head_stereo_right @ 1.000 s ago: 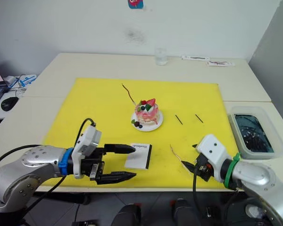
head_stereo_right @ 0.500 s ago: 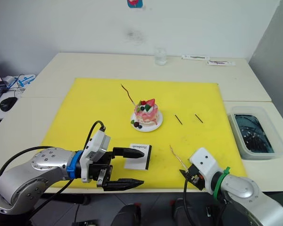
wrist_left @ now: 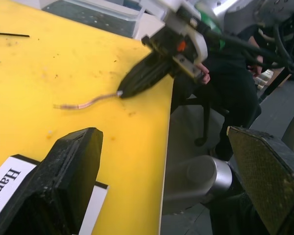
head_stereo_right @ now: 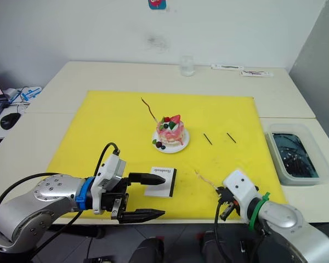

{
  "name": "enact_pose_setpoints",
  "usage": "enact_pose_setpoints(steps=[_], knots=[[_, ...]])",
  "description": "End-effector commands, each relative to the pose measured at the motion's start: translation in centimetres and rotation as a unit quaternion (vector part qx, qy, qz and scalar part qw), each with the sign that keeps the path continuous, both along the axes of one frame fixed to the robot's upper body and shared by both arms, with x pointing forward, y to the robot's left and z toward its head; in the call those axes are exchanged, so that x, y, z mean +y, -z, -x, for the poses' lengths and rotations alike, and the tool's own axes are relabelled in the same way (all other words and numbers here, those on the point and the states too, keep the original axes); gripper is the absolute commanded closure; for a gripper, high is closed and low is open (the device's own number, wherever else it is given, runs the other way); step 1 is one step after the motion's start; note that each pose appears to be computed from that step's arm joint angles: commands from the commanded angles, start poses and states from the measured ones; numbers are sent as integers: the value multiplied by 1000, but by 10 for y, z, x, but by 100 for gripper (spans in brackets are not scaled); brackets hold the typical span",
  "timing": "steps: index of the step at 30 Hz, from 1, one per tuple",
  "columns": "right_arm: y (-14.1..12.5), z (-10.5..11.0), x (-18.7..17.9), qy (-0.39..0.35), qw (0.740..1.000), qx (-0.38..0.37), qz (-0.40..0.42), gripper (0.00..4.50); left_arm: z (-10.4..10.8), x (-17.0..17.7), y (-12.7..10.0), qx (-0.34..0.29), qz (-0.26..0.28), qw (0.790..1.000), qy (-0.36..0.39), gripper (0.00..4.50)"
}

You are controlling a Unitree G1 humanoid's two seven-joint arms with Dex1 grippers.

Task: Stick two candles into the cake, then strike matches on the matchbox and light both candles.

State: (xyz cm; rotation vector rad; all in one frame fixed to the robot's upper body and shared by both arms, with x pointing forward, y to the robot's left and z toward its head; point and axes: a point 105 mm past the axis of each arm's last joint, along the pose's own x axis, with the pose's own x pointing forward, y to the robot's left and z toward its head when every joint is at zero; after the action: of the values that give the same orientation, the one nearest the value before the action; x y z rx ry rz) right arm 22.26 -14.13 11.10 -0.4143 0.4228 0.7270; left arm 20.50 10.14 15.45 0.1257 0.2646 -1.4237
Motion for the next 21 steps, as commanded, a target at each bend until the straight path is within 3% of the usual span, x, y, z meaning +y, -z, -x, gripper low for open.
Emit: enact_pose_setpoints(steps=[1,9,21], knots=[[-22,-5,-25,-24,999,-23,28,447,2,-1,-4,-12,5,1000,11,0],[-15,0,-86,-41,995,22,83,447,6,-8,1,-6,11,1000,28,0],[-6,8,-103,-36,995,48,86,447,8,-11,2,-4,11,999,32,0]])
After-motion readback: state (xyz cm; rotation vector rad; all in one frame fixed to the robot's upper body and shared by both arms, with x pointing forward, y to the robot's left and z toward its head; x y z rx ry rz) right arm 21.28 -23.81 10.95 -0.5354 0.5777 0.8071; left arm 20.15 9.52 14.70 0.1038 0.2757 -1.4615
